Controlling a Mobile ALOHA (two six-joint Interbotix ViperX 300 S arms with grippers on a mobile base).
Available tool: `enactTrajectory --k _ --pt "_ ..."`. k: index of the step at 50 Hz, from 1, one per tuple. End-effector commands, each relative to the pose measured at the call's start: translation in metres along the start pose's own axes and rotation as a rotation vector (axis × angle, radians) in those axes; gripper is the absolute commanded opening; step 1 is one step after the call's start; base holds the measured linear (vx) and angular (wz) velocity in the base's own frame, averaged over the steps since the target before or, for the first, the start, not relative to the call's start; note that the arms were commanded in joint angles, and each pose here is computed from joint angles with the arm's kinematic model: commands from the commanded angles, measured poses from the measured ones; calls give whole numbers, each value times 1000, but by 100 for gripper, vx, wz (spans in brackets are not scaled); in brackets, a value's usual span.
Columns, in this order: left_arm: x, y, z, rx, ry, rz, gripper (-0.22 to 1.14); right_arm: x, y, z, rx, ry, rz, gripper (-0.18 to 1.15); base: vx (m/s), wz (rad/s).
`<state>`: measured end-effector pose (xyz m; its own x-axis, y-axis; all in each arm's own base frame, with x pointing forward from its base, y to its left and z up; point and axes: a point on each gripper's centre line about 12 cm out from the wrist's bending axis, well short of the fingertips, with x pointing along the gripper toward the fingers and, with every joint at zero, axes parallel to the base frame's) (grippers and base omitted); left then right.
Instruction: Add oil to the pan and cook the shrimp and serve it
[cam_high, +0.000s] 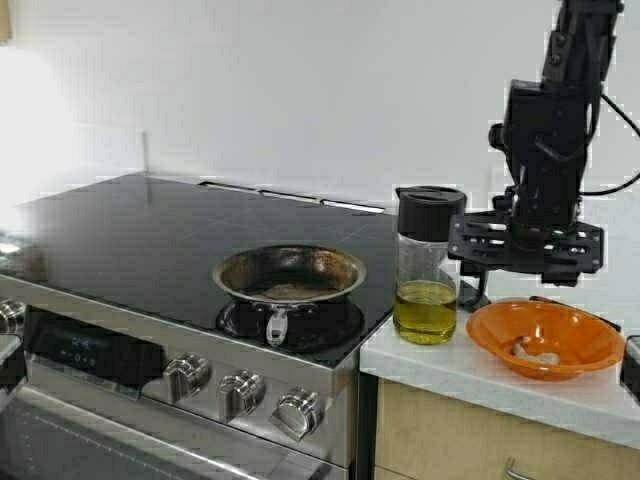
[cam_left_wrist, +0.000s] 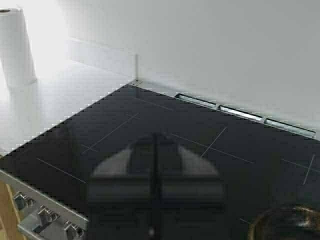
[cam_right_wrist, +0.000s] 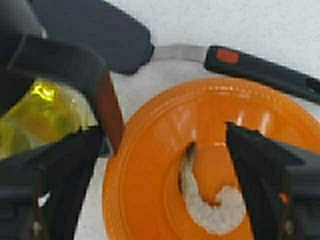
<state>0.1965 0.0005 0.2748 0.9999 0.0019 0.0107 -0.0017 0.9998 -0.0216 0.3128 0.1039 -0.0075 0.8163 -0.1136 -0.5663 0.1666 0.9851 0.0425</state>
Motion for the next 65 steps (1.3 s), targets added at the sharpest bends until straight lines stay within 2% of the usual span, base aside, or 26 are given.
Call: enactTrajectory --k 1,24,30,35,47,52,60,65 --pt "1 0 2 -3 -6 0 3 11 3 11 21 -5 13 103 0 0" --pt "1 0 2 -5 -3 0 3 31 10 11 23 7 24 103 0 0" --pt "1 0 2 -5 -3 0 3 32 12 13 25 2 26 99 0 0" --pt "1 0 2 -5 -3 0 3 33 12 11 27 5 22 84 0 0" --pt "1 0 1 -5 0 0 3 41 19 13 54 31 27 20 0 0" --pt "1 0 0 -5 2 0 3 44 23 18 62 21 35 1 0 0" --pt "1 0 1 -3 0 2 3 44 26 25 70 5 43 8 0 0" --pt "1 0 1 -5 0 0 3 43 28 29 79 4 48 8 0 0"
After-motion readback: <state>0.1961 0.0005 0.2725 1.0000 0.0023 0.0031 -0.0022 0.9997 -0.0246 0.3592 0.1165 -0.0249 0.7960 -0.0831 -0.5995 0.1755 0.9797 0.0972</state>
